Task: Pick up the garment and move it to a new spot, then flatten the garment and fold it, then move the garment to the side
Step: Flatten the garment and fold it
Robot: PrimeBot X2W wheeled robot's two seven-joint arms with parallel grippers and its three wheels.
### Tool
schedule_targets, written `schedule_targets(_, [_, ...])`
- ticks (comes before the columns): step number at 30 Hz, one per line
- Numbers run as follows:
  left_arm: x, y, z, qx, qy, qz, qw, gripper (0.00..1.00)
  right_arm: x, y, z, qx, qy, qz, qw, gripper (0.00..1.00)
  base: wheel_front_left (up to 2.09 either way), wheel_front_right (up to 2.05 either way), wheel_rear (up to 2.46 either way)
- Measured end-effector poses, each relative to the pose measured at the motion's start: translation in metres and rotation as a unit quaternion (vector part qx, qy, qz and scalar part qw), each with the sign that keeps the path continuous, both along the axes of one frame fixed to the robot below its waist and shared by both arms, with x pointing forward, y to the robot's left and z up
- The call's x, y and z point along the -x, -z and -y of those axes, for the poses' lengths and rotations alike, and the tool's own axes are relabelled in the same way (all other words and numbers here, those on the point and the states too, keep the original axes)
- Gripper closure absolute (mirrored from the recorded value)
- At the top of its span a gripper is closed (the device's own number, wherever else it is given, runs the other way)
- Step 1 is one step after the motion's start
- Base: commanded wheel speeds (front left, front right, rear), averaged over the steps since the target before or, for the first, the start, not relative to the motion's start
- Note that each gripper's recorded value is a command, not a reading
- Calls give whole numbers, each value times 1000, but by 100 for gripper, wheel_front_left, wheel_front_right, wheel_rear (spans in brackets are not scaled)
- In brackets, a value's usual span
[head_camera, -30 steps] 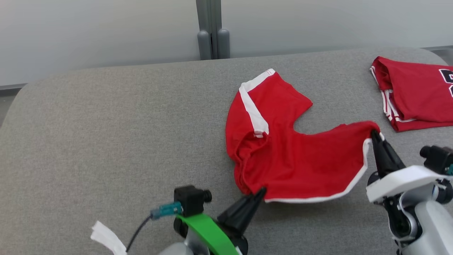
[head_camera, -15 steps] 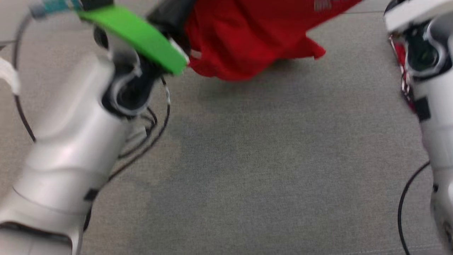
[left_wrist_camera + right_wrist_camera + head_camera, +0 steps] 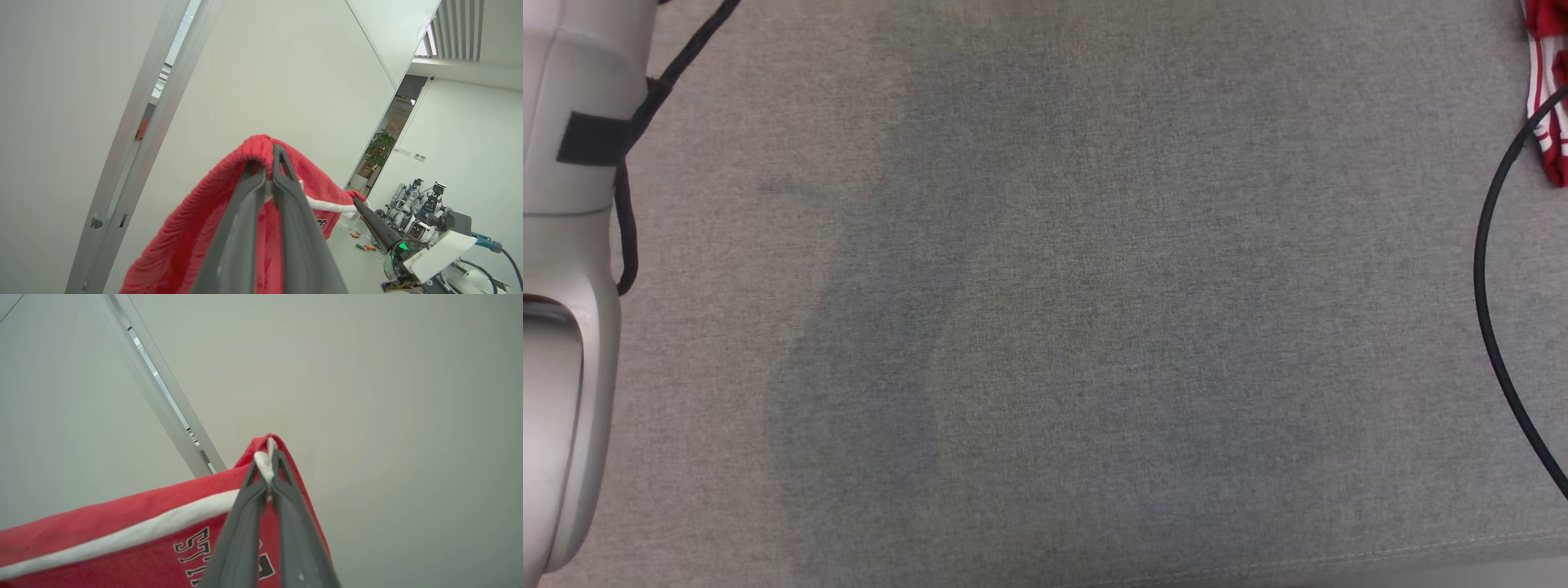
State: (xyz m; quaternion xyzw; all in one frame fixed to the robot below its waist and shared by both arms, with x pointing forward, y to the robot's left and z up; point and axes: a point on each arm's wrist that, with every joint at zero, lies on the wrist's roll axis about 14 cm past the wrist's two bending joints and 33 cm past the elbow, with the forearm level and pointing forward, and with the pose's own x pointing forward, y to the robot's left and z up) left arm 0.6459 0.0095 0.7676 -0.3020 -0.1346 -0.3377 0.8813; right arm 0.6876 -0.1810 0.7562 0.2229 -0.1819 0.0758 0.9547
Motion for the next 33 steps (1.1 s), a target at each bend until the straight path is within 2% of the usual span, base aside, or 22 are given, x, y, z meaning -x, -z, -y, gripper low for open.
schedule_targets(4, [-15, 14, 3, 34, 8, -15, 999, 100, -13, 14, -3, 6, 2, -3, 1000, 100, 0, 0, 0])
schedule_targets(7, [-27, 46, 5, 25, 3, -38, 999, 100, -20, 35, -7, 2, -2, -13, 1000, 100, 0, 0, 0])
schedule_targets(10, [-30, 103, 7, -5, 0, -81, 997, 100, -20, 76, -12, 10, -10, -40, 999, 100, 0, 0, 0])
schedule_targets(13, [-16, 150, 11, -23, 6, -114, 993, 100, -8, 122, -10, 6, -16, -77, 997, 100, 0, 0, 0])
schedule_targets(17, [21, 196, 16, -46, 24, -141, 989, 100, 22, 169, -6, 34, -29, -111, 993, 100, 0, 0, 0])
schedule_targets(22, [67, 245, -5, -59, 11, -183, 981, 100, 77, 227, 3, 47, -44, -163, 985, 100, 0, 0, 0])
schedule_targets(27, [116, 271, -9, -96, 22, -199, 975, 100, 133, 263, 15, 26, -48, -206, 977, 100, 0, 0, 0])
schedule_targets(33, [183, 294, -8, -116, 33, -222, 968, 100, 204, 300, 28, -13, -39, -258, 965, 100, 0, 0, 0])
